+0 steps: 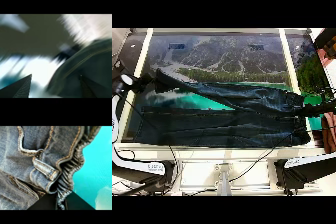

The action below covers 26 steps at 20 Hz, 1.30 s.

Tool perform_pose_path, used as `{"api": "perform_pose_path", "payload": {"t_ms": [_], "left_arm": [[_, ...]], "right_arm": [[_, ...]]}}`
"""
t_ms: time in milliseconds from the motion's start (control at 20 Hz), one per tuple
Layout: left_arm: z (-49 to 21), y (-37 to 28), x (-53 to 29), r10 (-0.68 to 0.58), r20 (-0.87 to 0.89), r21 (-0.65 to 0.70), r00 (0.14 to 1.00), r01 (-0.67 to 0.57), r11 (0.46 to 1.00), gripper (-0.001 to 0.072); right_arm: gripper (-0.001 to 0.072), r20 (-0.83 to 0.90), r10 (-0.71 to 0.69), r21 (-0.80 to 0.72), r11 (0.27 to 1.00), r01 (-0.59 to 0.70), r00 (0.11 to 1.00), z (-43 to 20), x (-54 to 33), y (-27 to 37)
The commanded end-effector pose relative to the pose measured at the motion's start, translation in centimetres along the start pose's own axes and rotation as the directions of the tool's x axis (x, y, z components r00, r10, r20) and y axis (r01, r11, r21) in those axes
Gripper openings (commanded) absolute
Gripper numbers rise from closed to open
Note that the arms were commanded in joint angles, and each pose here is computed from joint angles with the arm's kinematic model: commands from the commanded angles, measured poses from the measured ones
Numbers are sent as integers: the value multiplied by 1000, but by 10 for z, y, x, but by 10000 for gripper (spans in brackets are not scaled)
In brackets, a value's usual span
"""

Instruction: Fold the clothes and pants, and hang the long-sleeved shirts on hangers.

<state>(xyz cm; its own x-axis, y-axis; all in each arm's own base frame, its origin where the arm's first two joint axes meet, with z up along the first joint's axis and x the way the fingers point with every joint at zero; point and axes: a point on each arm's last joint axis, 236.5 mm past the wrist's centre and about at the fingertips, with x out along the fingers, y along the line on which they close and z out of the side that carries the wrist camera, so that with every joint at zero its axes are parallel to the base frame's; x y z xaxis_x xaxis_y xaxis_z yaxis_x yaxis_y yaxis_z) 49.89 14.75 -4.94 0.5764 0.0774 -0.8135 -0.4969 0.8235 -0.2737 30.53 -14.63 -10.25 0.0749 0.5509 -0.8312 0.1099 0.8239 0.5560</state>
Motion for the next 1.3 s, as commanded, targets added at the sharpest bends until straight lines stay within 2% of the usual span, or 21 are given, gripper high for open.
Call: {"api": "perform_pose_path", "payload": {"t_ms": [0, 150, 400, 450, 500, 550, 700, 750, 800, 850, 900, 1000, 1250], "left_arm": [[-46, 23, -10, -23, -229, 27, 973, 31, 999, 642], [-54, 0, 5, -145, -246, -13, 958, 147, 989, 646], [-70, 8, 34, -135, -275, -43, 952, 128, 991, 643], [-67, 8, 37, -137, -257, -53, 957, 127, 990, 612], [-62, 8, 41, -137, -234, -60, 963, 126, 990, 528], [-58, 8, 43, -135, -213, -64, 968, 124, 990, 482], [-52, -2, 48, -147, -175, -62, 974, 138, 989, 479], [-54, -7, 49, -149, -176, -51, 973, 142, 989, 434], [-55, -11, 50, -152, -177, -46, 972, 146, 988, 263], [-57, -14, 50, -154, -180, -40, 971, 149, 988, 173], [-58, -17, 50, -156, -183, -34, 971, 152, 988, 171], [-59, -22, 49, -163, -187, -30, 969, 160, 987, 30], [-7, -37, 0, -199, -57, -5, 978, 199, 980, 27]], "right_arm": [[46, 1, 0, 0, 1000, 0, 1000, 0, 0, 0], [46, 15, -13, 1, 1000, 13, 1000, 3, 0, -3], [46, 17, -16, 1, 1000, 16, 1000, 4, 0, -4], [46, 17, -16, 1, 1000, 16, 1000, 4, 0, -4], [46, 16, -14, 1, 1000, 14, 1000, 4, 0, -3], [46, 15, -12, 2, 1000, 12, 1000, 3, 0, -3], [46, 5, -2, 5, 1000, 2, 1000, 1, 0, -1], [46, 0, 3, 5, 1000, -3, 1000, 0, 0, 1], [46, -5, 8, 5, 1000, -8, 1000, -1, 0, 2], [46, -6, 11, 5, 1000, -11, 1000, -2, 0, 3], [46, -6, 15, 6, 1000, -15, 1000, -1, 0, 3], [46, -5, 30, 7, 1000, -30, 1000, -1, 0, 7], [45, 44, 59, 91, 994, -63, 997, 13, -8, 16]]}}
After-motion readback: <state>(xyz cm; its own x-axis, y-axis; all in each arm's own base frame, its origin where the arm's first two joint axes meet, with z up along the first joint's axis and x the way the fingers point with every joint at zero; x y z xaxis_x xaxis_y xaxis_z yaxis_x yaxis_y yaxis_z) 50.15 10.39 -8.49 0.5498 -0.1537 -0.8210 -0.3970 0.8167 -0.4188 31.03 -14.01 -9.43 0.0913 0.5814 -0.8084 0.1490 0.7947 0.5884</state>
